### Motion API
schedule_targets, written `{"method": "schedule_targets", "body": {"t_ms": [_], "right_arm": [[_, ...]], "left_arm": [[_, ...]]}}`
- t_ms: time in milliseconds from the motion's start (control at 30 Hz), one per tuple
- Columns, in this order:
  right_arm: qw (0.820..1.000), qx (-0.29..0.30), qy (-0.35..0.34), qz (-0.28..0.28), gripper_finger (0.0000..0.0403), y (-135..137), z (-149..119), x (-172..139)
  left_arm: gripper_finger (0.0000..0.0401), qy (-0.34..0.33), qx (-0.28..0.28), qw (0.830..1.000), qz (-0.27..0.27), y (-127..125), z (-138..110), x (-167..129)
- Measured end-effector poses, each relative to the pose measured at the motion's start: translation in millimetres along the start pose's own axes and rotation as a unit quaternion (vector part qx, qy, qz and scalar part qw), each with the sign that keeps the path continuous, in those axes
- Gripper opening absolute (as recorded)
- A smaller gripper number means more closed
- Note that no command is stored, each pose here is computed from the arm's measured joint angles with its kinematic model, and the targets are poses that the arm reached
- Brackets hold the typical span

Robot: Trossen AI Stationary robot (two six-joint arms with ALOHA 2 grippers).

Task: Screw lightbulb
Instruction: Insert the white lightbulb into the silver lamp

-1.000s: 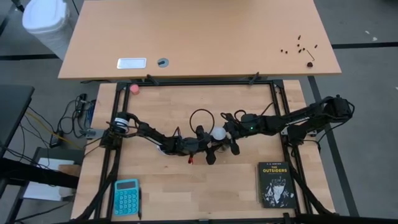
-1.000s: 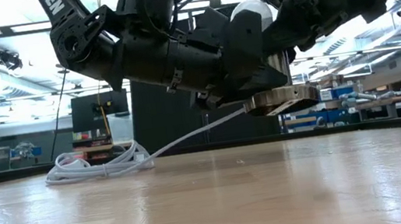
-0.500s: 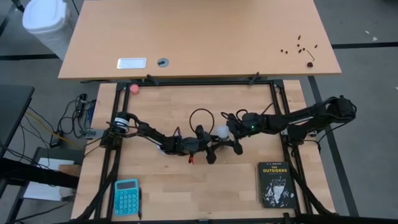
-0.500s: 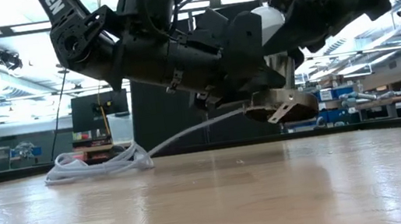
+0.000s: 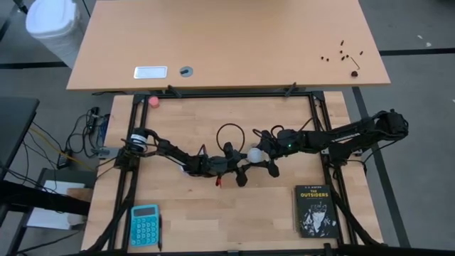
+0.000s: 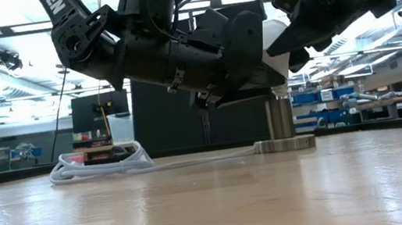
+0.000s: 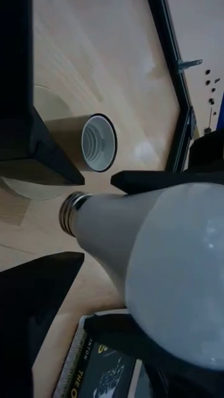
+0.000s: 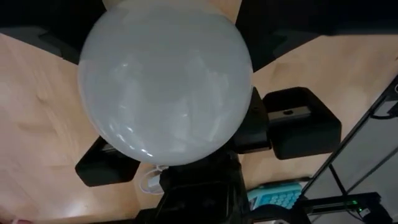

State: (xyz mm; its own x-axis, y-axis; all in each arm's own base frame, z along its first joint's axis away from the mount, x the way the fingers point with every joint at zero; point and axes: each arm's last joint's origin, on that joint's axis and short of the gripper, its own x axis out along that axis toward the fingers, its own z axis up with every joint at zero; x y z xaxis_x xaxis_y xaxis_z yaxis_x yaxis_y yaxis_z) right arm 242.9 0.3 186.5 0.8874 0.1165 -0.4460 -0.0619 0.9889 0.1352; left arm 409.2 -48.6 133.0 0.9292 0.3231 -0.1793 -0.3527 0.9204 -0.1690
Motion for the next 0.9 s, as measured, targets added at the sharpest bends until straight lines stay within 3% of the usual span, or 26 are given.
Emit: {"method": "schedule_targets", "body": {"t_ms": [400, 733, 900], "right_arm": [[1.0, -0.003, -0.025, -0.003, 0.0284, 1.5, 7.5, -8.4], [0.997, -0.003, -0.054, -0.052, 0.0284, 3.5, 19.2, -39.4], [0.996, 0.03, -0.016, -0.085, 0.0284, 2.0, 11.8, -45.6]], "left_arm": [[0.0188, 0.004, 0.002, 1.0, -0.001, -0.1, -0.8, -0.1], [0.0188, 0.012, 0.006, 1.0, -0.001, 0.1, -2.3, -0.2], [0.0188, 0.043, 0.015, 0.999, 0.008, 2.1, -9.0, -0.5]]}}
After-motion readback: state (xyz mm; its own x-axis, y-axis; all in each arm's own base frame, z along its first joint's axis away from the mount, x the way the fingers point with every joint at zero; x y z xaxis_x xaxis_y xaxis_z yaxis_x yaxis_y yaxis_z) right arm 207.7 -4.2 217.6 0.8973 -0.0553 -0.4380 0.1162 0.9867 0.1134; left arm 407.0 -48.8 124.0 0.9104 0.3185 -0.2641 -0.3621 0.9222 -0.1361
